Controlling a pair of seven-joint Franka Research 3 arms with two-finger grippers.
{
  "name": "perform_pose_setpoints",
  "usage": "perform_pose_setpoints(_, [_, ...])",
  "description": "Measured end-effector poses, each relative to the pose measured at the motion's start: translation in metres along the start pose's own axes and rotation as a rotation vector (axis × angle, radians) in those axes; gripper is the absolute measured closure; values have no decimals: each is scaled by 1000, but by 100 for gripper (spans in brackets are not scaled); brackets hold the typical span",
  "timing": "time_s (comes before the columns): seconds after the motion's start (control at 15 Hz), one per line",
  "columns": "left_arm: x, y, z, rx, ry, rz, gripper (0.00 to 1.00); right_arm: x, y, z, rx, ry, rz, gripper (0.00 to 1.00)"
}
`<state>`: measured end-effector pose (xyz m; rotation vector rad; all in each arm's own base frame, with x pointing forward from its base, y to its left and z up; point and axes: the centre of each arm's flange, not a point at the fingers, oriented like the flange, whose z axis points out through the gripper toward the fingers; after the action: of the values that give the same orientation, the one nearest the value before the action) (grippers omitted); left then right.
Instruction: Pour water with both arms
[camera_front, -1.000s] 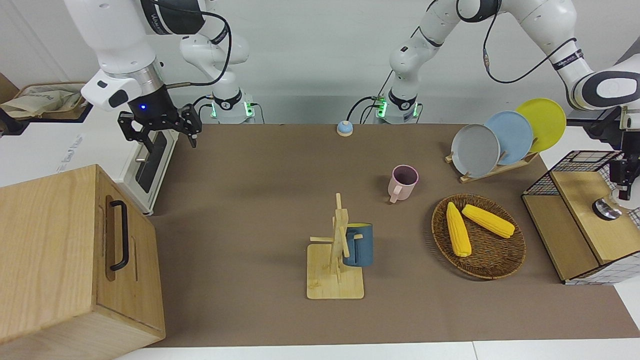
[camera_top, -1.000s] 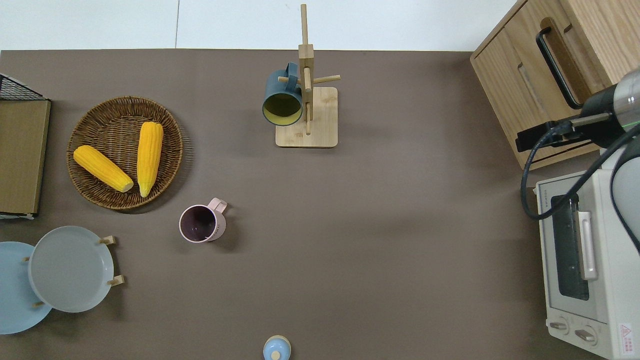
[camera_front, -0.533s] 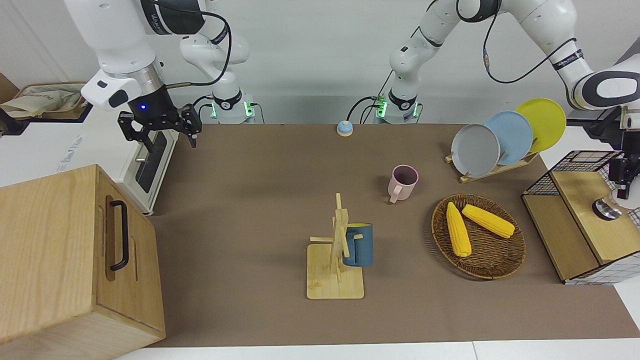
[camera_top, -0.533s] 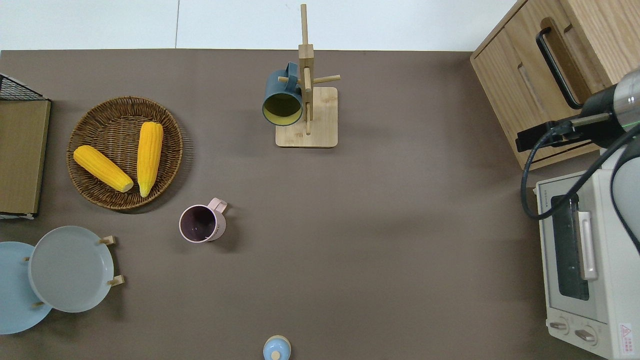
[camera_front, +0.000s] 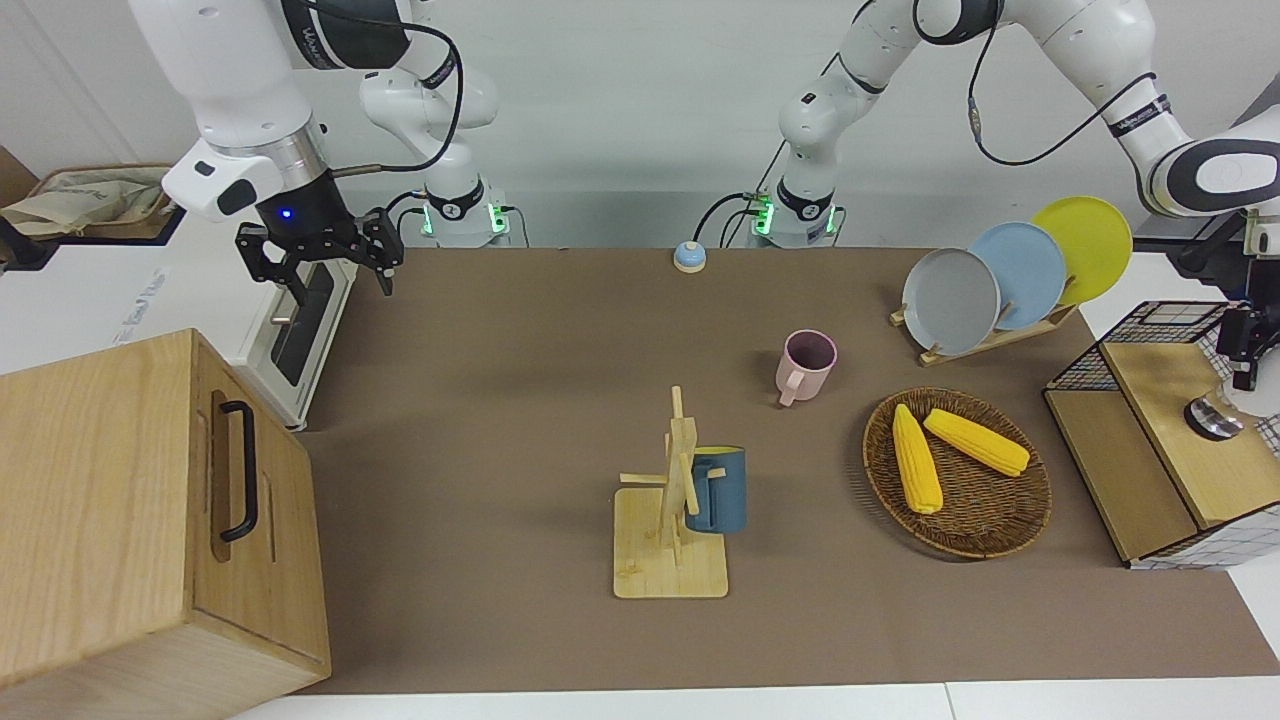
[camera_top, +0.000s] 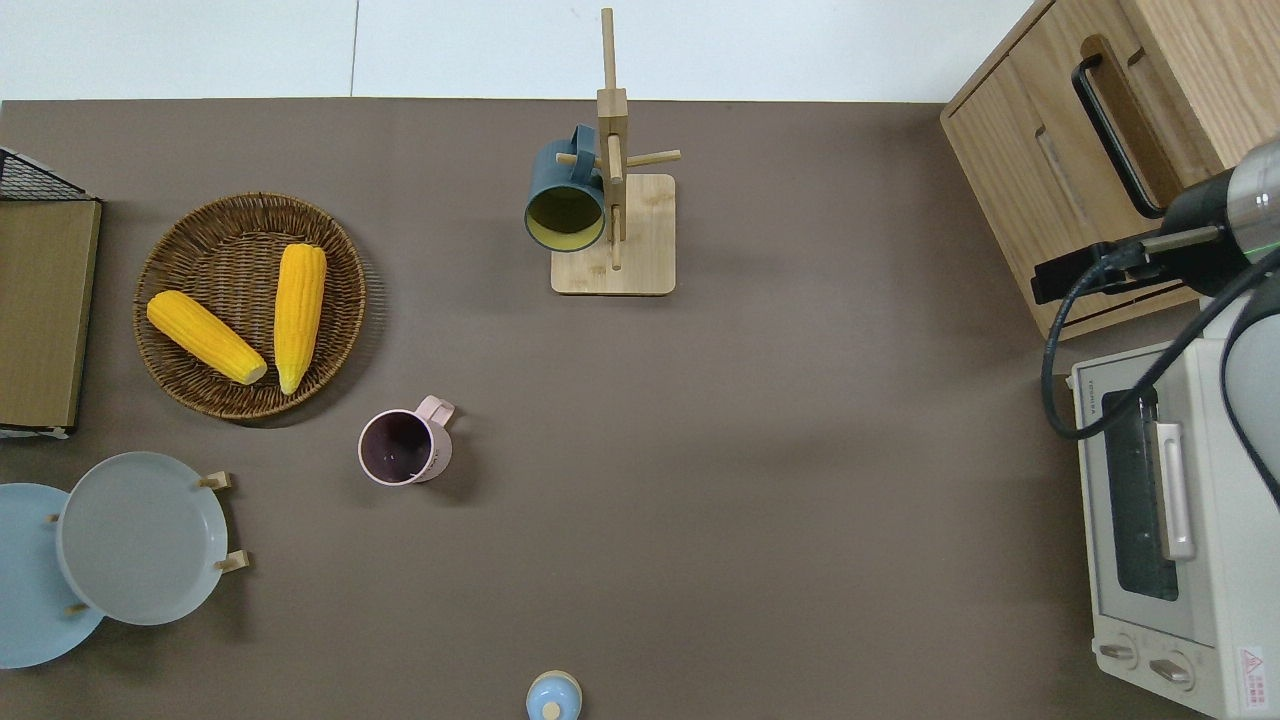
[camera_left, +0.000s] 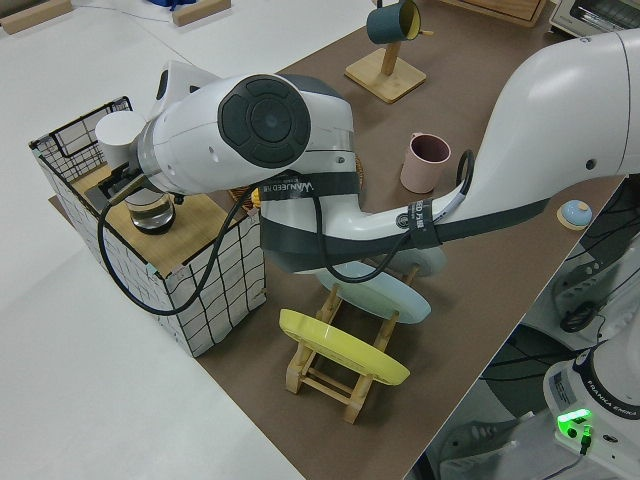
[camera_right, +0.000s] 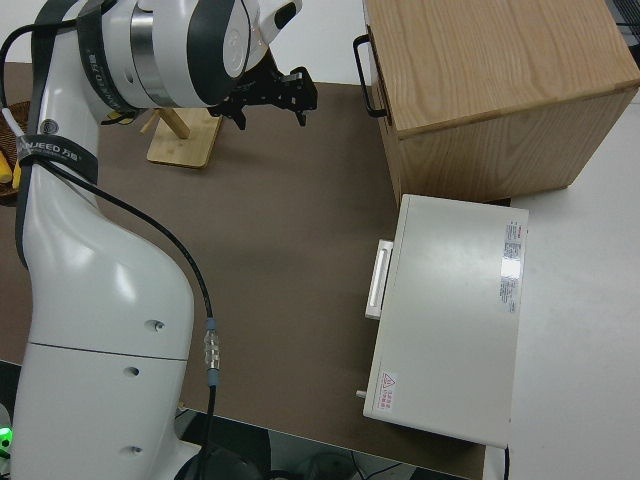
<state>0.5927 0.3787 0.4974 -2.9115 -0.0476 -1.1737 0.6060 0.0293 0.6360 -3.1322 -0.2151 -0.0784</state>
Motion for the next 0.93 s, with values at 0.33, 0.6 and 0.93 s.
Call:
perform_pose_setpoints(0.33, [28,18,-32,67,-247,-38,0,0,0,0,0,0,0,1])
perform_pose_setpoints(0.6, [27,22,-60,20,-392,-74,0,0,0,0,0,0,0,1])
perform_pose_setpoints(0.93, [31,37,-94,69,-517,-17,0,0,0,0,0,0,0,1])
